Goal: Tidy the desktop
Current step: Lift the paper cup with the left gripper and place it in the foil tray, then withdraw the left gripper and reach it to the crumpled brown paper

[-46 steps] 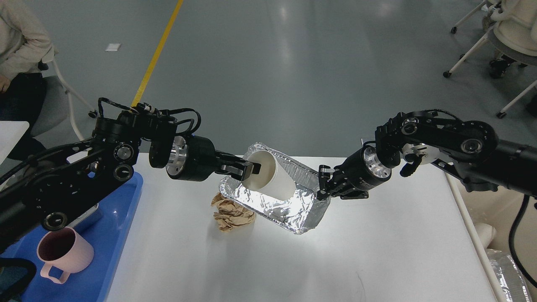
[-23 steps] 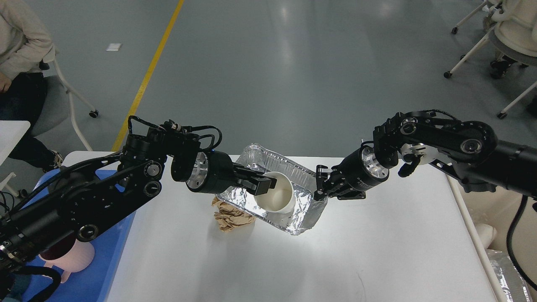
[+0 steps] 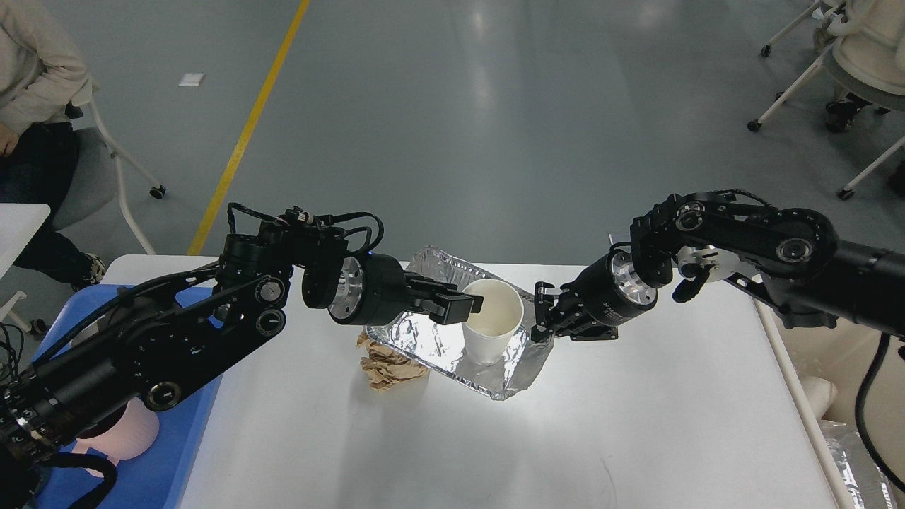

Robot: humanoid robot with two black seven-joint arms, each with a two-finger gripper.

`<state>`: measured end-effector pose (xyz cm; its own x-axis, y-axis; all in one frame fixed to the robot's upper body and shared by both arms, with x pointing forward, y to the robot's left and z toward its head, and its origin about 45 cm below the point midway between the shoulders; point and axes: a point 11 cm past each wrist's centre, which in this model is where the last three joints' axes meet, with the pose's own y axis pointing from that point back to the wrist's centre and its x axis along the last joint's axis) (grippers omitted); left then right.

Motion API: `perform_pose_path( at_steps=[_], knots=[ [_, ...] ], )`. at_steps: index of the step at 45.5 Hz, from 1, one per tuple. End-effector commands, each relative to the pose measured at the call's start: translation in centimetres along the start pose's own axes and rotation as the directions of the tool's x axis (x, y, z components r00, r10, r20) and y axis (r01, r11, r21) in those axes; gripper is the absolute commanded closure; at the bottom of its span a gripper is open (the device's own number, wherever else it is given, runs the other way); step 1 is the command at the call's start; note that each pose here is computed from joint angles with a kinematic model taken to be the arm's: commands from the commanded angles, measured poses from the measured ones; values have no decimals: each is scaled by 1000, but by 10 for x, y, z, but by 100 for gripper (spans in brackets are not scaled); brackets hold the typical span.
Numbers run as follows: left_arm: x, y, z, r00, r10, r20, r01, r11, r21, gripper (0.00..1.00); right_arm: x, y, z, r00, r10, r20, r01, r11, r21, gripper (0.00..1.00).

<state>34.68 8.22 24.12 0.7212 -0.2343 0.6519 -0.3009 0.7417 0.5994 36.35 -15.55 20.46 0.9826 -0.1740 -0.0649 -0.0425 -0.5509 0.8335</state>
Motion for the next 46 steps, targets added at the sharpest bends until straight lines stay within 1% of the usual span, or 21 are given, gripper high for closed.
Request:
perform_pose_path(
  at_steps=[1, 6, 11, 17, 22, 25, 28, 33, 38, 43, 45, 46],
  knots=[
    [5, 7, -1, 1000, 15, -9, -15, 1000, -13, 43, -1, -2, 3, 1000, -2, 8, 2, 1000, 1, 100],
    [10, 19, -4, 999, 28, -42, -29, 999, -24, 39, 0, -2, 5, 1000, -1, 18, 1, 1000, 4, 100],
    [12, 35, -4, 998, 45, -53, -47, 998, -37, 39, -2, -6, 11, 999, -7, 38, 7, 1000, 3, 100],
    [19, 70, -11, 991, 109, -80, -112, 993, -34, 39, -8, -15, 27, 997, -28, 73, 28, 1000, -6, 100],
    [13, 105, -31, 986, 144, -79, -141, 989, 41, 39, -8, -15, 24, 997, -29, 70, 28, 1000, 3, 100],
    [5, 130, -51, 983, 164, -86, -153, 981, 117, 39, -8, -13, 18, 998, -27, 65, 26, 999, 20, 100],
    [-1, 155, -72, 969, 224, -107, -200, 960, 195, 39, -6, -11, 16, 998, -24, 64, 23, 999, 25, 100],
    [-27, 195, -110, 940, 310, -146, -246, 907, 342, 39, -6, -10, 16, 998, -23, 61, 21, 999, 25, 100],
    [-62, 229, -134, 924, 340, -174, -229, 857, 461, 39, -7, -12, 13, 998, -26, 56, 25, 999, 25, 100],
    [-98, 250, -147, 906, 368, -211, -209, 820, 533, 39, -5, -11, 8, 999, -20, 46, 19, 999, 27, 100],
    [-117, 251, -150, 897, 368, -246, -189, 820, 540, 39, -6, -12, 7, 999, -20, 44, 19, 999, 28, 100],
    [-137, 252, -152, 886, 368, -283, -168, 822, 544, 39, -6, -12, 7, 999, -23, 42, 22, 999, 27, 100]
  ],
)
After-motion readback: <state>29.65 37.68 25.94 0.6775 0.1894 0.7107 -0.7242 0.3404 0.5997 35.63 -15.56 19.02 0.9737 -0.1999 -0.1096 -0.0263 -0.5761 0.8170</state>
